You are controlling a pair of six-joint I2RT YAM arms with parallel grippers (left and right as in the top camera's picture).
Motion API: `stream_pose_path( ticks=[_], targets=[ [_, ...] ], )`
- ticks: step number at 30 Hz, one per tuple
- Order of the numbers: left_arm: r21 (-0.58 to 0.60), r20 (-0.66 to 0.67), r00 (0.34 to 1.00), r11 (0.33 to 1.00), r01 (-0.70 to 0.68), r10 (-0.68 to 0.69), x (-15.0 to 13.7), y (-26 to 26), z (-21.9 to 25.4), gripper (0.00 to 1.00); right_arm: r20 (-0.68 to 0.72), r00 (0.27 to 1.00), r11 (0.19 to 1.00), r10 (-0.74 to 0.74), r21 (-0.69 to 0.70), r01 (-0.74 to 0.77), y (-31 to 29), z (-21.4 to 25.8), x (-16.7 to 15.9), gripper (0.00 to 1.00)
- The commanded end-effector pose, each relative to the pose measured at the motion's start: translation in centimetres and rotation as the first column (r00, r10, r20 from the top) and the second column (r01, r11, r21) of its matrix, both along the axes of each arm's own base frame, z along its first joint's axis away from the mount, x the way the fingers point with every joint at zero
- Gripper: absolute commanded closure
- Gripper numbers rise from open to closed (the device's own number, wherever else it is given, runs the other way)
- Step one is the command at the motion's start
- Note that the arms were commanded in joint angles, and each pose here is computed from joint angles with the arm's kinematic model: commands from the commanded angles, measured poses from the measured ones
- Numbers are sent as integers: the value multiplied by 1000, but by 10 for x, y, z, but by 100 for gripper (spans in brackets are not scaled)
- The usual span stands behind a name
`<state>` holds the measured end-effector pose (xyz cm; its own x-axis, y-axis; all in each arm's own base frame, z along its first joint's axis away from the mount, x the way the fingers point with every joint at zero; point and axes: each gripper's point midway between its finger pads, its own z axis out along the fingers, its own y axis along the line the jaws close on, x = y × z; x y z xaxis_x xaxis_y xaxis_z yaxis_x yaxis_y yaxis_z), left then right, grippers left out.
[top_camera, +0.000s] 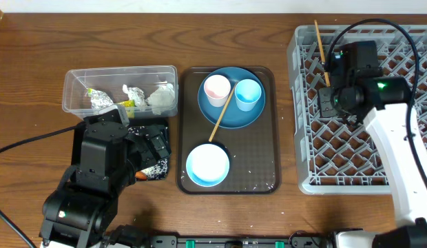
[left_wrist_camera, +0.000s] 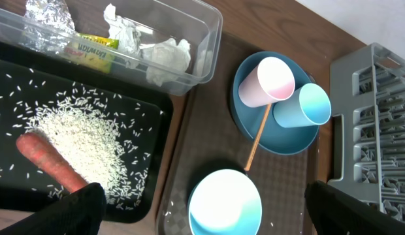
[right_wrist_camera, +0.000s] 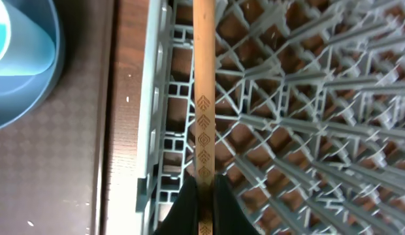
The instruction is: Sort waste into correct bins and load items into the dishwasher rack
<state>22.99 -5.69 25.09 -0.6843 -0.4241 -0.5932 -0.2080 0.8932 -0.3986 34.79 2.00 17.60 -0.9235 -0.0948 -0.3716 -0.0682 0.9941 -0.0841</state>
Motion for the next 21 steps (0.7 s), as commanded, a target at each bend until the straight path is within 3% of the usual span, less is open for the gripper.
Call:
stream_pose_path(
  ticks=[1,21],
  targets=[
    [13,23,1000,1000,-8,8,1,4,8,0,-32,997,997,-72,31,73,0,-10,2,99],
    [13,24,1000,1000,-8,8,1,4,8,0,-182,981,997,-63,32,70,5,-57,2,99]
  ],
)
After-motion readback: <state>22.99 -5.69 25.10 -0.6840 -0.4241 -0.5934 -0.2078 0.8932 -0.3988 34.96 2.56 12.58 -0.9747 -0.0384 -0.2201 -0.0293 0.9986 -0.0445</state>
